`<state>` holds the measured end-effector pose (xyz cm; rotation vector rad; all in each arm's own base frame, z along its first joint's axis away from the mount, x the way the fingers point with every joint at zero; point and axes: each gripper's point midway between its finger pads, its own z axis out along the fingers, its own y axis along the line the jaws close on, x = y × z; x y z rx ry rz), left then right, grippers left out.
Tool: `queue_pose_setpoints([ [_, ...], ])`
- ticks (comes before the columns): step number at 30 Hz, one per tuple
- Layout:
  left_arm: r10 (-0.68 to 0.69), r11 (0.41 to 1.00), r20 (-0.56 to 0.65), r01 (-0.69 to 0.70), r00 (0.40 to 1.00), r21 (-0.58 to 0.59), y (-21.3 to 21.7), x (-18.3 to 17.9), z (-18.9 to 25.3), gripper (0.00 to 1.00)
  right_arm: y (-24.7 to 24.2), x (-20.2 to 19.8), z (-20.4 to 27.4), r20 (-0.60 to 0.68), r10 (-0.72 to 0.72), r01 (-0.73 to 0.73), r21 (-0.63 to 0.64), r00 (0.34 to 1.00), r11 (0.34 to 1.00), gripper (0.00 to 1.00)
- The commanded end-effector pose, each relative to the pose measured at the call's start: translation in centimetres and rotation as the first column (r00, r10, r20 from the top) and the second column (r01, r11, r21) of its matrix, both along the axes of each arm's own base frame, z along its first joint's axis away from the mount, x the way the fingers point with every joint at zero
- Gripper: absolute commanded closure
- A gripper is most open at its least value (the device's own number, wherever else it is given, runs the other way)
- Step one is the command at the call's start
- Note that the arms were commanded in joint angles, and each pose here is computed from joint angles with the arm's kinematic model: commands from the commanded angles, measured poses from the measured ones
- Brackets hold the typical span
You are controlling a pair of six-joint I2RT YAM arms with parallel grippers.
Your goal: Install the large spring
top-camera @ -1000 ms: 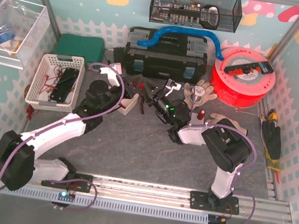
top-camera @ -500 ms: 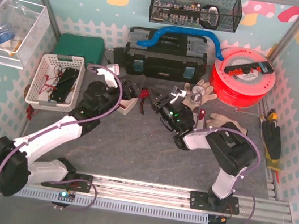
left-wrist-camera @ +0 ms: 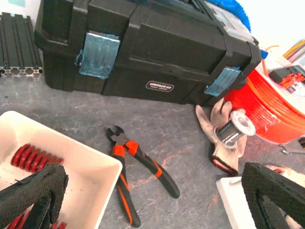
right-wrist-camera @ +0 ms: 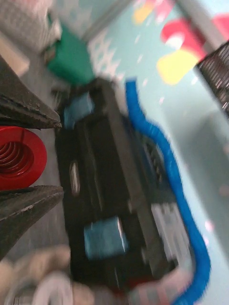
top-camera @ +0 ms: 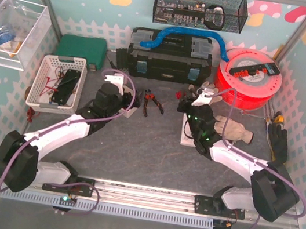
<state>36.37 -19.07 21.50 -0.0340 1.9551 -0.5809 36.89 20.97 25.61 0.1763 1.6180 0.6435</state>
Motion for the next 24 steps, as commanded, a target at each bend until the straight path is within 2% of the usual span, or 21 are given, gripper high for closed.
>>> queue_pose_setpoints([
  [1, -0.02, 0.999, -0.015, 0.021, 1.0, 0.037, -0.2, 0.0, -0.5, 0.01, -4.6, 1.4, -3.3, -0.014, -0.198, 0.176, -0.405, 0.98, 0.897, 1.0],
  [8, -0.074, 0.997, -0.044, 0.075, 0.996, 0.004, -1.3, -0.2, -1.0, 0.01, -6.0, 2.2, -5.9, -0.025, -0.222, 0.189, -0.436, 0.975, 0.88, 1.0],
  [24, -0.076, 0.997, -0.046, 0.077, 0.996, 0.001, -1.4, -0.1, -0.5, 0.01, -6.4, 3.4, -10.6, -0.092, -0.204, 0.138, -0.473, 0.975, 0.87, 1.0],
])
